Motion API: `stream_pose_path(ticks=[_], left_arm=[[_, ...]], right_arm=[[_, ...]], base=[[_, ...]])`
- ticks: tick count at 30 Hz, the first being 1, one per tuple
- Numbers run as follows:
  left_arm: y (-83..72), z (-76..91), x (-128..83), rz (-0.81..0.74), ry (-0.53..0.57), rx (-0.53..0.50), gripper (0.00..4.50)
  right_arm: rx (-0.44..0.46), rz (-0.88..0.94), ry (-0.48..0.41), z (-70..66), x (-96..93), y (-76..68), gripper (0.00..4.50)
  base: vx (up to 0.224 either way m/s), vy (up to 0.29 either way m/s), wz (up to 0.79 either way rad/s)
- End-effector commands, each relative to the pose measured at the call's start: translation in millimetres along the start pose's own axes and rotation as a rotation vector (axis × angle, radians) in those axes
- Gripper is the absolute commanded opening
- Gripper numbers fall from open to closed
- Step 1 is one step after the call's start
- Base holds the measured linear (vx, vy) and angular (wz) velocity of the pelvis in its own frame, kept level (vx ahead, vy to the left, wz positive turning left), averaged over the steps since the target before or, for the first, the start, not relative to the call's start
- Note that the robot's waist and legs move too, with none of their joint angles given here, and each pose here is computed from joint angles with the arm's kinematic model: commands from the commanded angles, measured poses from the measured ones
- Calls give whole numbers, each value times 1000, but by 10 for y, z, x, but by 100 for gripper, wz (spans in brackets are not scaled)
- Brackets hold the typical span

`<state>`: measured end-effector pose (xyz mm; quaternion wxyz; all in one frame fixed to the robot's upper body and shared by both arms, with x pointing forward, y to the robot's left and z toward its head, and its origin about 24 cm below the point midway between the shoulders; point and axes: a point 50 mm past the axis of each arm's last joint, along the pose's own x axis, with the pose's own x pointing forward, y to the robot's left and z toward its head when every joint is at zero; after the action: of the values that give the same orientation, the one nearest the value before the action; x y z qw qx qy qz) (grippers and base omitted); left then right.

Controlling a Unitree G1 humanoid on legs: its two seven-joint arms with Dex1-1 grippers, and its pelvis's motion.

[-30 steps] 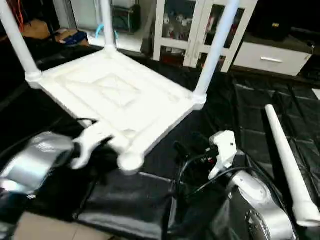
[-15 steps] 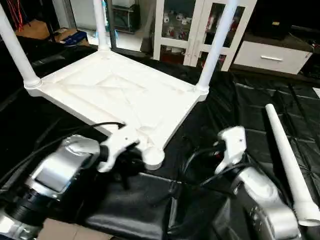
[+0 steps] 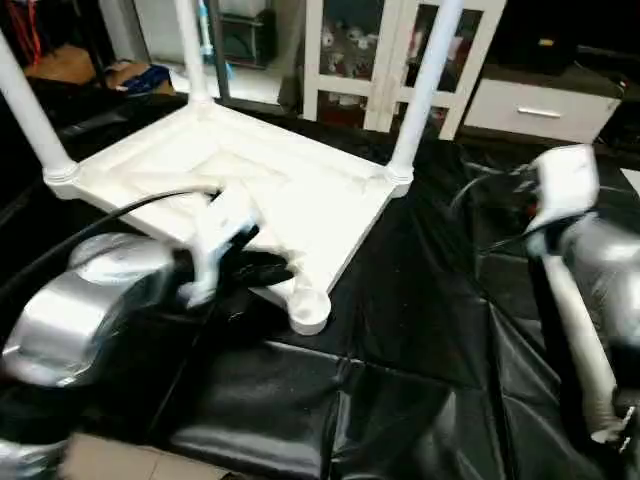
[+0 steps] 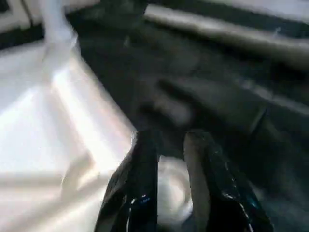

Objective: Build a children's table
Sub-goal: Rotate table base, then pick table leg

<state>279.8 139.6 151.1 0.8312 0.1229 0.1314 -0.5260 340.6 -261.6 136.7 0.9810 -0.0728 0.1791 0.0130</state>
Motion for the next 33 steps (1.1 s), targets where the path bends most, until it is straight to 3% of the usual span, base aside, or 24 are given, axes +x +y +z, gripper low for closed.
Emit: stream_pose_path(ticks=[1,3,10,14,19,20,23,24,28,33], left_arm=[[7,24,87,17,-8,6,104],[-27,53,240,31,-35,-3,104],[-150,37,306,-16,-43,-35,104],[-212,22,305,-57,-38,-49,104],[-309,5,308,-131,-31,-53,104],[-358,4,302,-175,-28,-57,104],[-412,-7,286,-223,-17,-58,104],[-493,-25,264,-286,2,-55,104],[-585,-26,247,-349,4,-58,104],[-594,-29,244,-350,7,-58,104]], right_arm=[[-17,-45,71,-70,25,-131,443],[-66,-134,216,-151,9,-299,443],[13,-123,422,-340,-127,-464,443],[53,-166,467,-405,-179,-596,443],[97,-136,554,-569,-243,-616,443],[144,-114,594,-676,-280,-609,443],[174,-101,628,-768,-309,-606,443],[191,-94,673,-890,-343,-609,443],[229,-91,720,-1043,-386,-622,443],[271,-89,765,-1206,-448,-637,415]], base=[[0,0,0],[0,0,0],[0,0,0],[0,0,0],[0,0,0],[0,0,0],[0,0,0],[0,0,0],[0,0,0],[0,0,0]])
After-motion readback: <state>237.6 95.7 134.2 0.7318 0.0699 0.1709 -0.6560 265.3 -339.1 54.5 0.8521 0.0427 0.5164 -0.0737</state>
